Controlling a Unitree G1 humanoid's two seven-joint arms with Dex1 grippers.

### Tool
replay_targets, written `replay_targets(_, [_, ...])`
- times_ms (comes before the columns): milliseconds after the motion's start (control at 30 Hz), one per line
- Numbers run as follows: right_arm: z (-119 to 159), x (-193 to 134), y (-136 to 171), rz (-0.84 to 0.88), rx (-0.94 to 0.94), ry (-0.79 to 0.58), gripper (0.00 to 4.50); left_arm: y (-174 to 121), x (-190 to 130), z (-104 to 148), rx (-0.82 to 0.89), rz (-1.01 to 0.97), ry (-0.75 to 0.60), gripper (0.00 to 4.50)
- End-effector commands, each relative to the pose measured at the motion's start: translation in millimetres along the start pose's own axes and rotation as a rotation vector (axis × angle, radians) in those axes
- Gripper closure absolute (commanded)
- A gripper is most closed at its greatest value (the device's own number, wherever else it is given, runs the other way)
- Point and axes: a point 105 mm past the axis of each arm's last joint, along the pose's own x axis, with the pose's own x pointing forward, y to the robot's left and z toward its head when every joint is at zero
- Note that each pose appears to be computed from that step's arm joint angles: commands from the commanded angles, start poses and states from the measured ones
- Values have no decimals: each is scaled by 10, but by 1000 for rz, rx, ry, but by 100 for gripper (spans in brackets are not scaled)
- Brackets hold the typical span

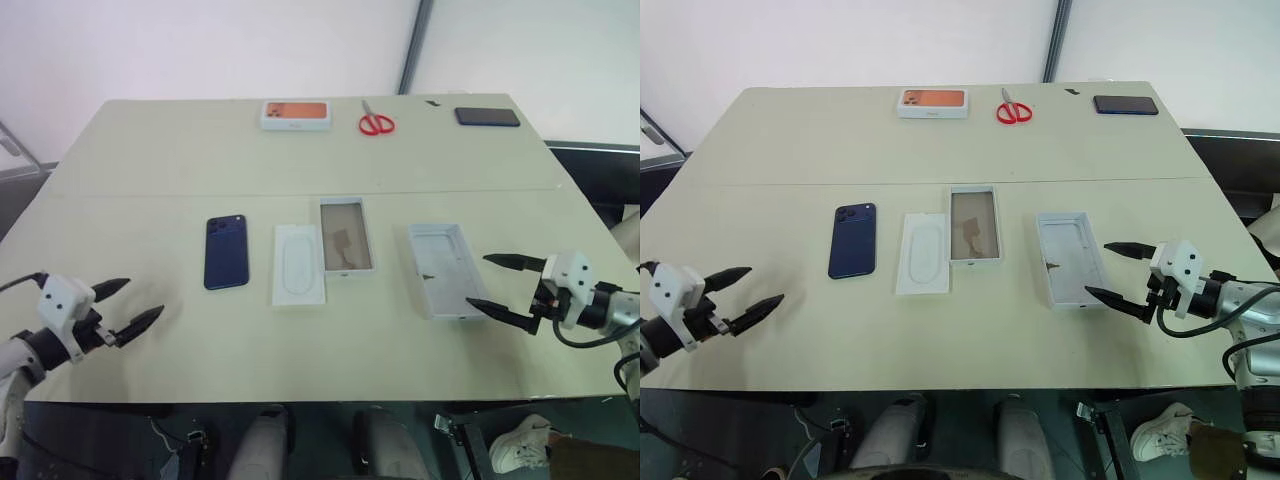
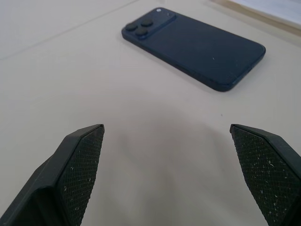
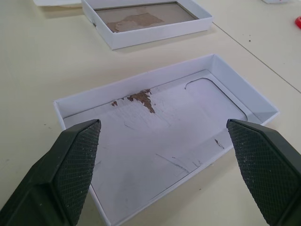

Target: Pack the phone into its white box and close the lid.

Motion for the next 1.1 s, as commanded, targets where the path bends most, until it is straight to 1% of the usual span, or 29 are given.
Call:
replay_targets(33, [92,-108,-111,-32,-55,-4,3,140,-56,132,54,48,-38,0])
replay_targets(233, [56,-94,-79,0,-31,17,3,120,38,219,49,24,-58,0])
replay_targets(300, [47,-92,-74,1,-32,17,3,110,75,358,44,18,-101,0])
replay_targets(367, [62,-74,-61,11,-32,9,3,103,93,431,52,16,-121,0])
replay_targets(467, [114,-25,-25,46,-31,-9,3,91,103,407,52,12,-106,0])
replay_targets(600, [84,4,51,97,-44,13,3,78,96,366,53,10,-94,0])
replay_targets(733, [91,25,27,86,-55,9,3,86,99,337,38,18,-80,0])
replay_targets(833, [146,80,-4,79,-65,-5,3,78,129,380,16,5,-81,0])
replay_targets(1000, [260,250,-91,62,-79,-19,3,-15,236,510,-37,-37,-98,0])
replay_targets(1067, [362,328,-105,73,-88,-46,3,-53,289,500,-77,-41,-76,0])
replay_targets(1100, [438,396,-94,86,-101,-63,3,-136,346,455,-83,-69,-22,0])
